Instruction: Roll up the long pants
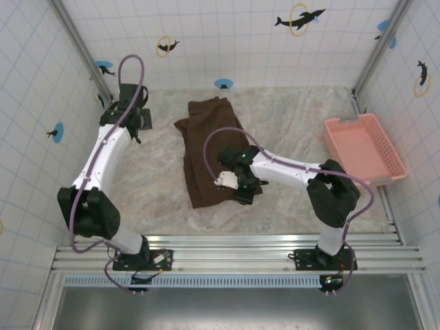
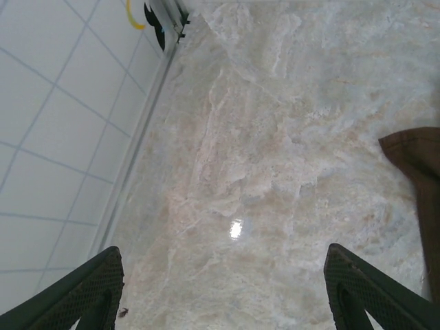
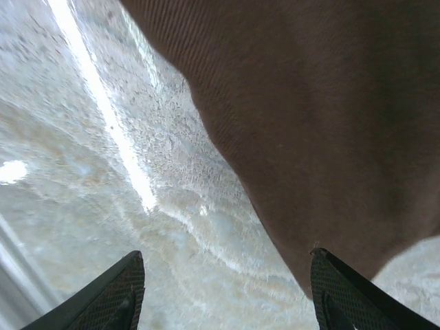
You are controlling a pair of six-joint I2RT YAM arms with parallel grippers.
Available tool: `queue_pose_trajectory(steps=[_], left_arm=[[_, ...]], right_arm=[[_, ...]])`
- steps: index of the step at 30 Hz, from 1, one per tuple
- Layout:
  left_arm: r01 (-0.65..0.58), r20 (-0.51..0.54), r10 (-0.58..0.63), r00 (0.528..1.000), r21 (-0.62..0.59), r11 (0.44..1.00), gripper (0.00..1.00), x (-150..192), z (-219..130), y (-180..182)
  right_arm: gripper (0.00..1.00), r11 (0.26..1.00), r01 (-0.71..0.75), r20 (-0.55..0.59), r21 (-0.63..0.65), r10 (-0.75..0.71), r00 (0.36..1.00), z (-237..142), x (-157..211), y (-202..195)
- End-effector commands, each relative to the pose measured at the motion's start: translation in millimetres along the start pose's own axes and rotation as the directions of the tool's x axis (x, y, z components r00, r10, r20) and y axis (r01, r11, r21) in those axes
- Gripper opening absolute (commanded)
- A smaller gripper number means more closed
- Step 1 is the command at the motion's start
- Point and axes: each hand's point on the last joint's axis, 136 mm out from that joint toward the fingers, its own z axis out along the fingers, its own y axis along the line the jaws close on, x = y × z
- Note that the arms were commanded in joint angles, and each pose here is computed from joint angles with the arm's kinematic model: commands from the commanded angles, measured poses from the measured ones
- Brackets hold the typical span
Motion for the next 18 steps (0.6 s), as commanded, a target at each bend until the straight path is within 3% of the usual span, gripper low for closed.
queue_pose_trajectory(steps=[1,6,12,14,18], left_arm=[[-0.101,-0.128,0.102,0.987,0.015,0.995,0.81,40,29,-12],[-0.128,-0.221,0.132,0.966,0.034,0.991,0.91,70,28,-14],[-0.125,-0.246,0.131,0.960,0.039,0.991,0.91,84,23,-13],[-0.135,-0.251,0.144,0.957,0.052,0.990,0.91,85,24,-15],[-0.144,-0.255,0.156,0.954,0.064,0.988,0.91,83,27,-19]], right_arm=[[0.65,0.986,0.081,0.063,0.146,-0.091,0.994,8,-20,-19],[0.65,0.980,0.092,0.059,0.174,-0.104,0.993,22,-23,-20],[0.63,0.978,0.108,0.027,0.180,-0.114,0.993,42,-25,-19],[0.58,0.983,0.111,0.006,0.146,-0.113,0.994,51,-26,-14],[0.35,0.990,0.132,0.001,0.054,-0.132,0.991,53,-37,5]])
